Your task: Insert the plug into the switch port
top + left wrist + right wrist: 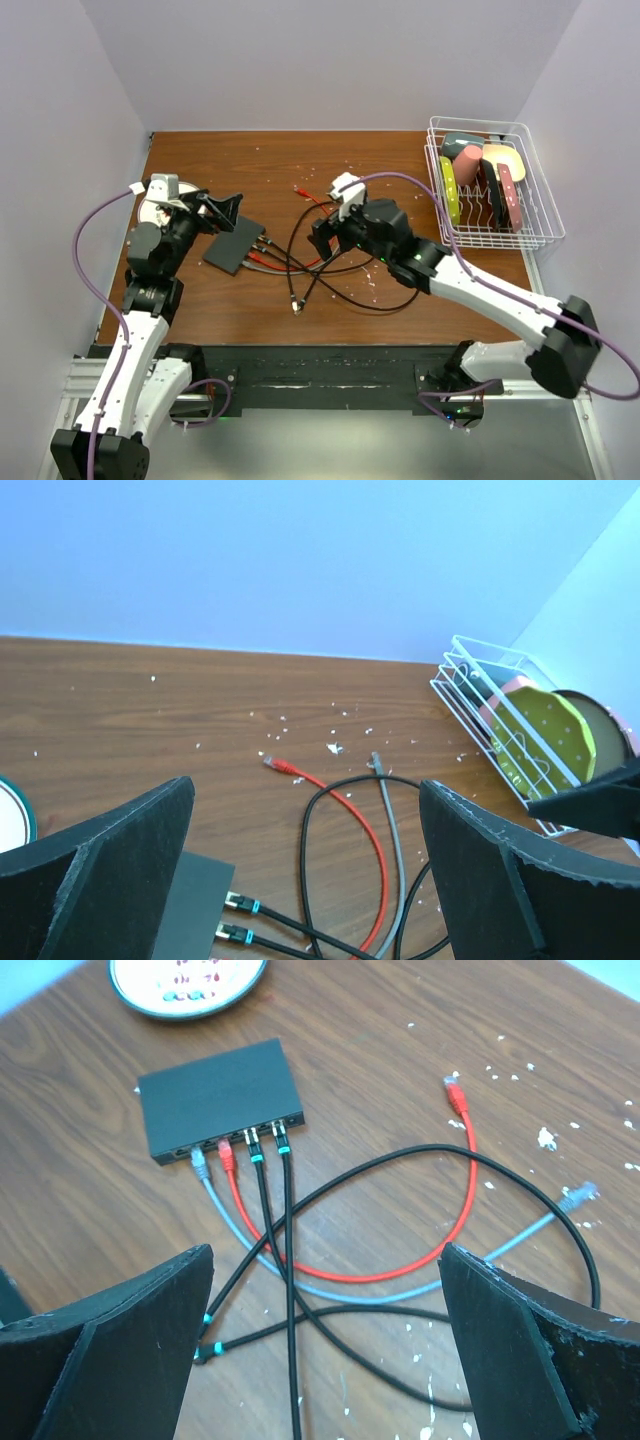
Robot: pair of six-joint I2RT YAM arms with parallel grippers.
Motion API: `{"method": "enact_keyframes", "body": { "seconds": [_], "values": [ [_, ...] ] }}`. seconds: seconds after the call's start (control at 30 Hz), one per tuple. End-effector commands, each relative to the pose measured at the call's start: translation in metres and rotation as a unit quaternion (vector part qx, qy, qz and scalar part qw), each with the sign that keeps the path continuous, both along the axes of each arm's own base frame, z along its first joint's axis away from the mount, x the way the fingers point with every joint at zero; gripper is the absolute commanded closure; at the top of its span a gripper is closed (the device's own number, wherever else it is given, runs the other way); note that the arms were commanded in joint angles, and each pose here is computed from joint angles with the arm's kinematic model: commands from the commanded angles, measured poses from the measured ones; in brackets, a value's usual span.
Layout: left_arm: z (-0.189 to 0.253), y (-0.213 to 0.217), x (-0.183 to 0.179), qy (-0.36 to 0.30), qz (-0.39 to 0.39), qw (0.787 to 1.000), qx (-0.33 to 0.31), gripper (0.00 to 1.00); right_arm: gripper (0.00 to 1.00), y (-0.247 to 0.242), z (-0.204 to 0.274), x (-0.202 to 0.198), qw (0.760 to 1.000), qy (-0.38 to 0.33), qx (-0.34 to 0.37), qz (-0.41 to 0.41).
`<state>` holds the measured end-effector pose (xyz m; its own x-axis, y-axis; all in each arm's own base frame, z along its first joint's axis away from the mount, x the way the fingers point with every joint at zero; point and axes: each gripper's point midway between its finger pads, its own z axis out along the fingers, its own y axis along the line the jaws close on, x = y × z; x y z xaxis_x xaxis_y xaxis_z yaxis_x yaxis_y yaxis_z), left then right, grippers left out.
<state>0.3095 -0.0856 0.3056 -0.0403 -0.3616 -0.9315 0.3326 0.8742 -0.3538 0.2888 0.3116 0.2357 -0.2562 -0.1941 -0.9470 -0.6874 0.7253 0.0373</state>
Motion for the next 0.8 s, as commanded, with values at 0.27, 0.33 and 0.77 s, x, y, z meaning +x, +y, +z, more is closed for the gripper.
{"method": "enact_keyframes", "body": {
  "seconds": [0.27,0.33,0.77],
  "values": [
    [0.02,-0.008,-0.003,-0.035,-0.023,0.999,-0.013,0.0,0.02,-0.023,0.045,-0.023,0.995,-0.035,0.093,-0.012],
    [0.017,-0.008,-0.004,-0.034,-0.023,0.999,-0.013,0.0,0.01,-0.025,0.052,-0.024,0.994,-0.031,0.108,-0.019],
    [0.016,-0.003,-0.002,-0.032,-0.008,0.999,-0.008,0.0,0.01,-0.042,0.047,-0.004,0.984,-0.021,0.137,-0.115]
  ]
}}
